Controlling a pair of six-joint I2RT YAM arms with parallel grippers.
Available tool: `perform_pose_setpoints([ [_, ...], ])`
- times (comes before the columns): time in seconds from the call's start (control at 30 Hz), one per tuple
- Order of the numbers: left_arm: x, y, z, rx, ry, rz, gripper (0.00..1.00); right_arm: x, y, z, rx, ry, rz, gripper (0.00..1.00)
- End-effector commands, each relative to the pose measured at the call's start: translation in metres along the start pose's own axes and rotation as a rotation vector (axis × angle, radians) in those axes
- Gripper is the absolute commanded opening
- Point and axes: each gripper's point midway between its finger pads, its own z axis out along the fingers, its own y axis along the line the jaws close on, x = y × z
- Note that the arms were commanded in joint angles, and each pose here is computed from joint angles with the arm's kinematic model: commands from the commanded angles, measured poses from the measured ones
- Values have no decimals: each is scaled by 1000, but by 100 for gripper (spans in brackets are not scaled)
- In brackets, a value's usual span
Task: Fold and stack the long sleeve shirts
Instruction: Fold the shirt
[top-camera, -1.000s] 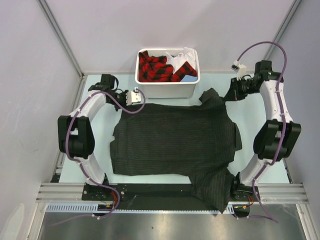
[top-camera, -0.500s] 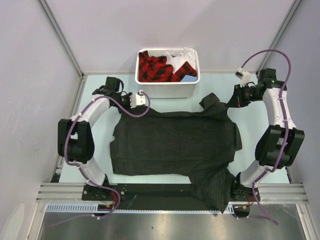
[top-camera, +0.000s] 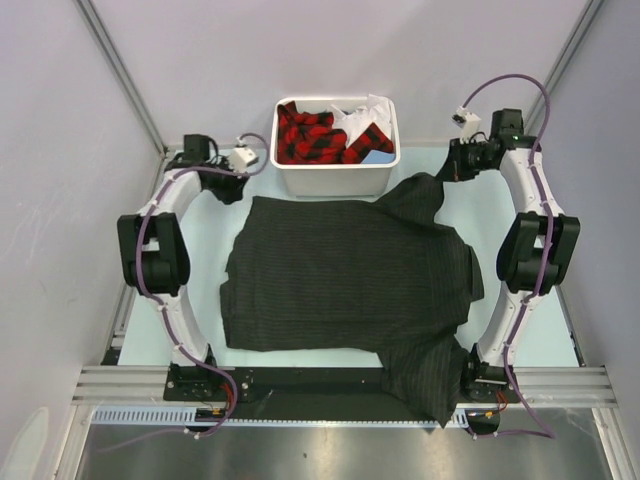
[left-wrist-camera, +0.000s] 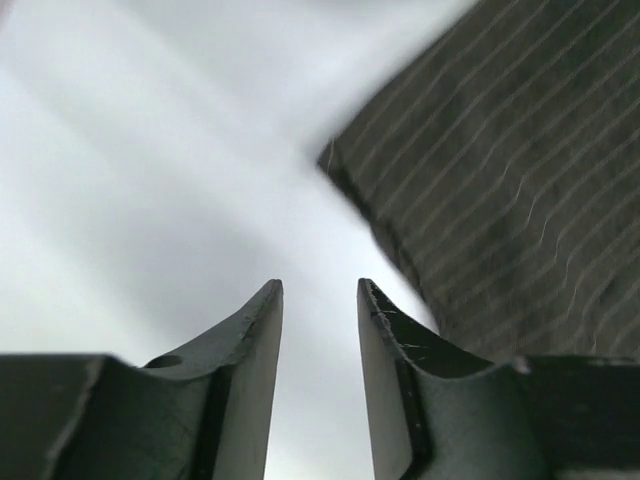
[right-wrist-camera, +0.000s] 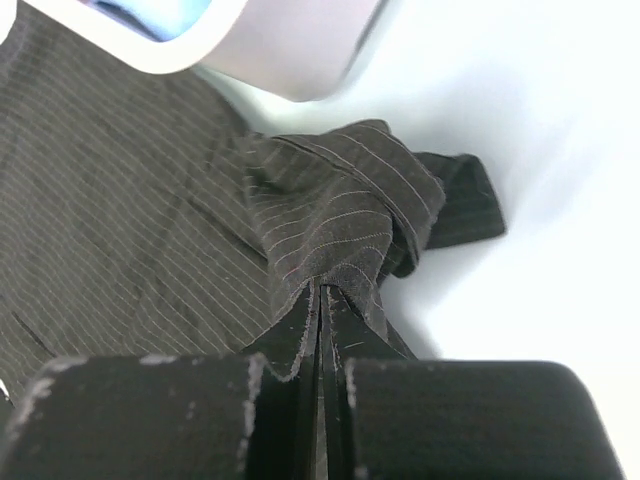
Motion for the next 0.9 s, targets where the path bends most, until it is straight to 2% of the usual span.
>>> perform_pose_setpoints([
  [0.0, 10, -34, -16, 173, -8, -175, 40, -18, 5, -3, 21, -19, -56, 0],
  [0.17, 26, -47, 0, 239, 33, -266, 41, -18, 5, -4, 23, -3, -59, 0],
  [0.33, -3, -21, 11, 195, -44, -245, 45, -14, 6, -6, 27, 11, -56, 0],
  [0.43, -20, -12, 17, 166, -44, -139, 46, -13, 8, -4, 28, 18, -46, 0],
  [0.53, -33, -41, 13, 227, -67, 27, 42, -12, 9, -3, 31, 23, -42, 0],
  [0.67, -9, -99, 18, 362, 34, 201, 40, -12, 10, -1, 38, 30, -47, 0],
  [0.7, -3, -102, 19, 370, 57, 256, 39, -12, 10, 0, 39, 30, -49, 0],
  [0.77, 13, -114, 24, 403, 103, 274, 39, -11, 10, 0, 42, 33, -49, 0],
  [0.87, 36, -103, 34, 376, 193, 268, 39, -9, 9, 1, 43, 39, -47, 0],
])
